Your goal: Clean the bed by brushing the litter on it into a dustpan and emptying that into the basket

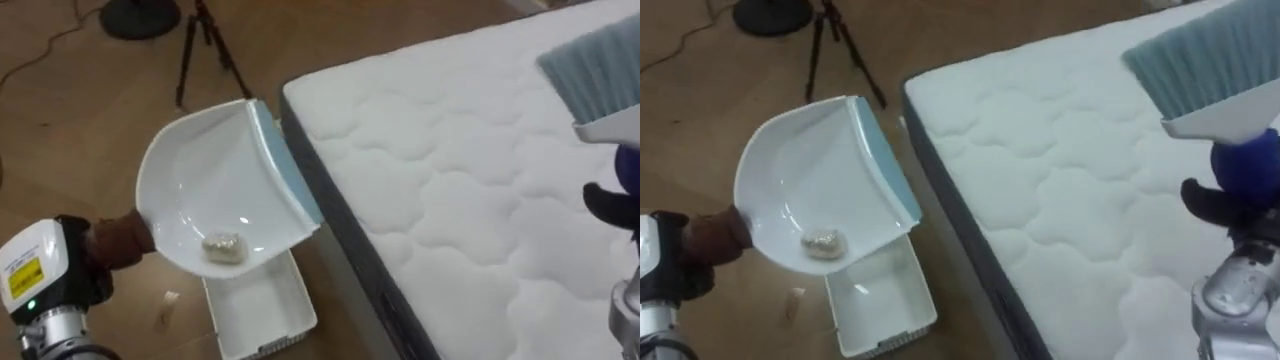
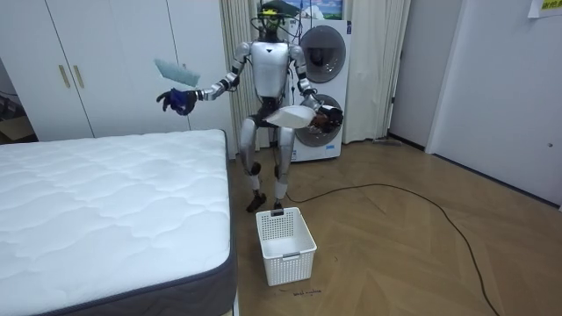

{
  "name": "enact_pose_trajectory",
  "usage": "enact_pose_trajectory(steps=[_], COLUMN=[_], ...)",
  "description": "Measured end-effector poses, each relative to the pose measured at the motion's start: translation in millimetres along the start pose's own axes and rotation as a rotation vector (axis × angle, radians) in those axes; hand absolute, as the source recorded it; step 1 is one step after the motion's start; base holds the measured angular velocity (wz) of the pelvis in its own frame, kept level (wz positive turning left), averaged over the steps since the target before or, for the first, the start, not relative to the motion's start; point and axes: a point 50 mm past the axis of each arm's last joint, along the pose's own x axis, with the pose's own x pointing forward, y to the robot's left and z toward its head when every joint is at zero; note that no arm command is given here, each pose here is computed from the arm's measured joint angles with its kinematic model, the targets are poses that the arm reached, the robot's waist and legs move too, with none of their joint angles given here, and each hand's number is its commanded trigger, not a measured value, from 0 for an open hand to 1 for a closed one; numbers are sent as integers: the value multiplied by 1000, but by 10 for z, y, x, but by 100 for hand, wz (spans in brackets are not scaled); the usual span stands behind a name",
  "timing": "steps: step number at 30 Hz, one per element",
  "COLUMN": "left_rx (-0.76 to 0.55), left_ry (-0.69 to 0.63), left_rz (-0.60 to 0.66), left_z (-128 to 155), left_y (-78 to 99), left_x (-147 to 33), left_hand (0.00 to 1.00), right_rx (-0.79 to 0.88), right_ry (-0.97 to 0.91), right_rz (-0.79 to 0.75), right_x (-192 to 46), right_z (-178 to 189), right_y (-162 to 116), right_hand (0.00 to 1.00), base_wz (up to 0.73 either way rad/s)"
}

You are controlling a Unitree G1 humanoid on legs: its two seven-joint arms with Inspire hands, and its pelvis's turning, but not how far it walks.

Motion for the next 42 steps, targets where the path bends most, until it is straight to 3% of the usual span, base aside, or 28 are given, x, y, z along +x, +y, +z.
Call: enact_pose_trajectory(steps=[14,24,31,36,42], left_rx=[-11,-9,34,40,81], left_ry=[-6,6,70,46,-20], left_rz=[-13,-20,-97,-101,-77], left_z=[7,0,-185,-153,-90], left_y=[-12,-28,-153,-157,-96], left_x=[-13,-28,-189,-177,-31], left_hand=[100,100,100,100,100], right_rx=[-28,-3,-21,-63,-76], right_ry=[50,75,116,135,146], right_rz=[39,93,122,157,161], right_x=[-54,-74,-128,-193,-203], right_z=[-151,-180,-280,-364,-410], right_y=[-11,23,89,168,174], right_hand=[0,0,0,0,0], base_wz=[80,7,16,31,11])
